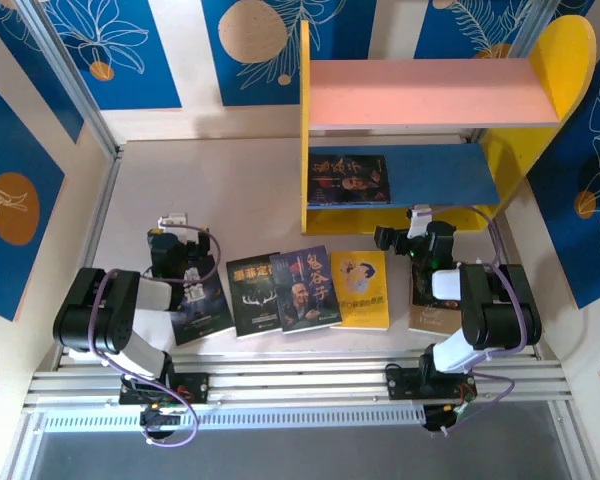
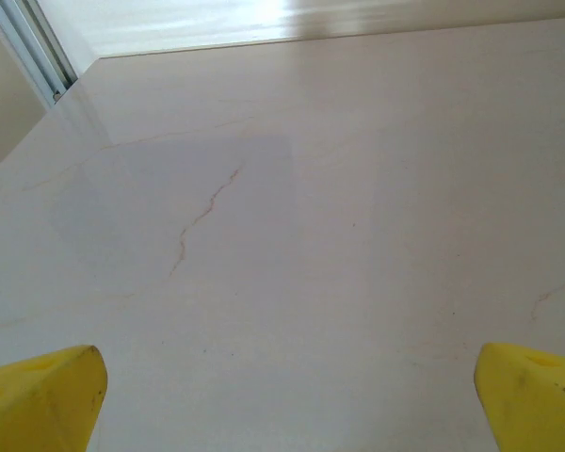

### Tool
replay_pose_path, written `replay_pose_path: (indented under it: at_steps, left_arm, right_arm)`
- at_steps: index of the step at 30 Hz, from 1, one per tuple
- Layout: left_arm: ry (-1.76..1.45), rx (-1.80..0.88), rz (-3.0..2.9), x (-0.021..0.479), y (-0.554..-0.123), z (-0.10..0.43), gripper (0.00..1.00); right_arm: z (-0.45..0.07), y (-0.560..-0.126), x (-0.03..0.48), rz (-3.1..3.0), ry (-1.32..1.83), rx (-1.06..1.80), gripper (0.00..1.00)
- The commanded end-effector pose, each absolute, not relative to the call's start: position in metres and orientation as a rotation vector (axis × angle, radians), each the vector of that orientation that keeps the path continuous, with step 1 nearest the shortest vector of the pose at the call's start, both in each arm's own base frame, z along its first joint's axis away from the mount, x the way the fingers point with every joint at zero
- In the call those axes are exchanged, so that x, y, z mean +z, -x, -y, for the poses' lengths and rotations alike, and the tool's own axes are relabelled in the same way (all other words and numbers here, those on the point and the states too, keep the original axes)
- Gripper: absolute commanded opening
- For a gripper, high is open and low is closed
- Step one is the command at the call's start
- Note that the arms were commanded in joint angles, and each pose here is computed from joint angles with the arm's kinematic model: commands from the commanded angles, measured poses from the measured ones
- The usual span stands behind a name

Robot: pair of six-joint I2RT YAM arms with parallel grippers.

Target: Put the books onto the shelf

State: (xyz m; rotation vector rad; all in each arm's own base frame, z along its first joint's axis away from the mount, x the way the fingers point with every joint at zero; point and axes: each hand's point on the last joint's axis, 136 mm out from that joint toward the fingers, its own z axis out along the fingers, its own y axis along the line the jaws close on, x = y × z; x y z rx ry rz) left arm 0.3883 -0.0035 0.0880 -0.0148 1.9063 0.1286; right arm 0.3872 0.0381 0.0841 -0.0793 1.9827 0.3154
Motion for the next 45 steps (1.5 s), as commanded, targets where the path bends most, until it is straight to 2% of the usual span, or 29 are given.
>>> replay_pose_path:
  at_steps: [1,30,35,39,45]
  left_arm:
    - [0.012,0.123,-1.876,0.095,-0.393,0.002,1.00]
    - [0.026,0.140,-1.888,0.105,-0.393,-0.001,1.00]
    - [0.071,0.206,-1.877,0.139,-0.386,-0.009,1.00]
    - [0.303,0.215,-1.836,0.187,-0.370,-0.028,1.00]
    - [0.251,0.056,-1.735,0.269,-0.338,0.008,1.00]
  right_arm:
    - [-0.038,-0.393,0.096,-1.948,0.100,0.294,0.99]
    - [-0.031,-0.394,0.098,-1.944,0.055,0.268,0.99]
    - [-0.022,-0.382,0.123,-1.887,0.014,0.253,0.99]
    - [-0.019,-0.372,0.152,-1.847,-0.011,0.233,0.99]
    - [-0.032,-0.344,0.210,-1.804,0.016,0.263,0.99]
